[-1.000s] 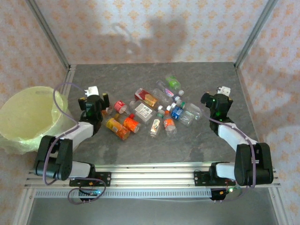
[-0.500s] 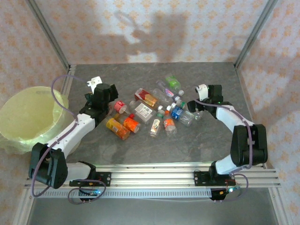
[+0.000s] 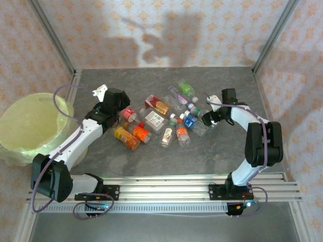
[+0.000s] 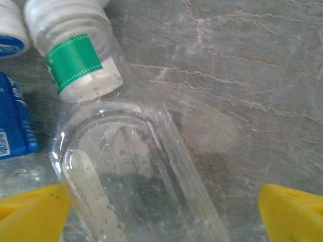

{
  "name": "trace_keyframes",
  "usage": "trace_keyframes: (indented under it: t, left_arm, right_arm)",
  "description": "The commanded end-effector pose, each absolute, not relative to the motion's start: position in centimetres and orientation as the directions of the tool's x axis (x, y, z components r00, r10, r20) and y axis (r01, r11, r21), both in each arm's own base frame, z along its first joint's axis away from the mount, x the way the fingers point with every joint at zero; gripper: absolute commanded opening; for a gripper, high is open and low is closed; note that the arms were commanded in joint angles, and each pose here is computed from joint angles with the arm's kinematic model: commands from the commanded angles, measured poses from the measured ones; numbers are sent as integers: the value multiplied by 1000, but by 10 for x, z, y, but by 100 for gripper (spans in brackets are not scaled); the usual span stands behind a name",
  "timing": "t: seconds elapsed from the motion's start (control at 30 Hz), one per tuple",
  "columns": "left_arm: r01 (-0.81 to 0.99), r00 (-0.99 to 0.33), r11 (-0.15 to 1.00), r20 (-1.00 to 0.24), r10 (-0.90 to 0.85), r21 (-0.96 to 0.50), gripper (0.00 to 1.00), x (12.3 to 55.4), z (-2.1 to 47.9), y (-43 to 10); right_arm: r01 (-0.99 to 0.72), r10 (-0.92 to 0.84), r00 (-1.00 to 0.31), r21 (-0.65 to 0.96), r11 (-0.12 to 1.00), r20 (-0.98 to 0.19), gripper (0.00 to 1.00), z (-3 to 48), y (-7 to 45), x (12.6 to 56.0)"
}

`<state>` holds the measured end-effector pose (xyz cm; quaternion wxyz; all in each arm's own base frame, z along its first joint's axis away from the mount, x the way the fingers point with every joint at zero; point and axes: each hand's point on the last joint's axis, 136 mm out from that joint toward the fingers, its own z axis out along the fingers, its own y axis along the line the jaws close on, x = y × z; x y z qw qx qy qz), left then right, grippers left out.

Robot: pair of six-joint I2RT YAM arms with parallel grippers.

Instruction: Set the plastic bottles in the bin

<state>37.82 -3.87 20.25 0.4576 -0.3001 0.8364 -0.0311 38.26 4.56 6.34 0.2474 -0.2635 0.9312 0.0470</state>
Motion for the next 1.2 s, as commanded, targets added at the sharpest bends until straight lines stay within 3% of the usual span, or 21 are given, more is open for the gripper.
trace_keyframes:
  t: [0.0,0.1,0.43,0.53,0.6,0.7,0.83,0.93,1.17]
  left_arm:
    - [-443,-426,820,-720,-548,-362,100,383,206,-51]
    - [-404,-441,821,-701,-561,-403,100,394,203,-66]
    - [-288,-517,871,-701,-492,-399,100,415,205,-118]
    - [-259,-512,880,-716,-475,-399,100,416,210,-126]
    - [-239,-518,883,-717,-467,-403,100,417,213,-131]
    - [-167,-533,884,-714,-454,-438,100,420,220,-147]
    - [-60,-541,857,-705,-459,-512,100,423,233,-174]
    - [50,-560,774,-660,-501,-631,100,428,243,-210]
    - [199,-601,623,-596,-533,-757,100,430,267,-274]
  right_arm:
    - [-489,-470,-767,-75,869,-436,93,54,28,378]
    - [-507,-474,-772,-40,861,-423,88,50,32,371]
    - [-576,-560,-706,-108,810,-433,90,40,34,377]
    - [-581,-580,-693,-143,801,-429,82,39,30,375]
    - [-588,-593,-682,-162,793,-427,71,41,28,373]
    - [-591,-603,-662,-185,785,-446,68,54,29,370]
    - [-527,-581,-611,-271,805,-538,58,95,32,376]
    - [-449,-525,-605,-287,846,-599,53,124,28,383]
    - [-392,-291,-413,-119,912,-863,49,194,70,391]
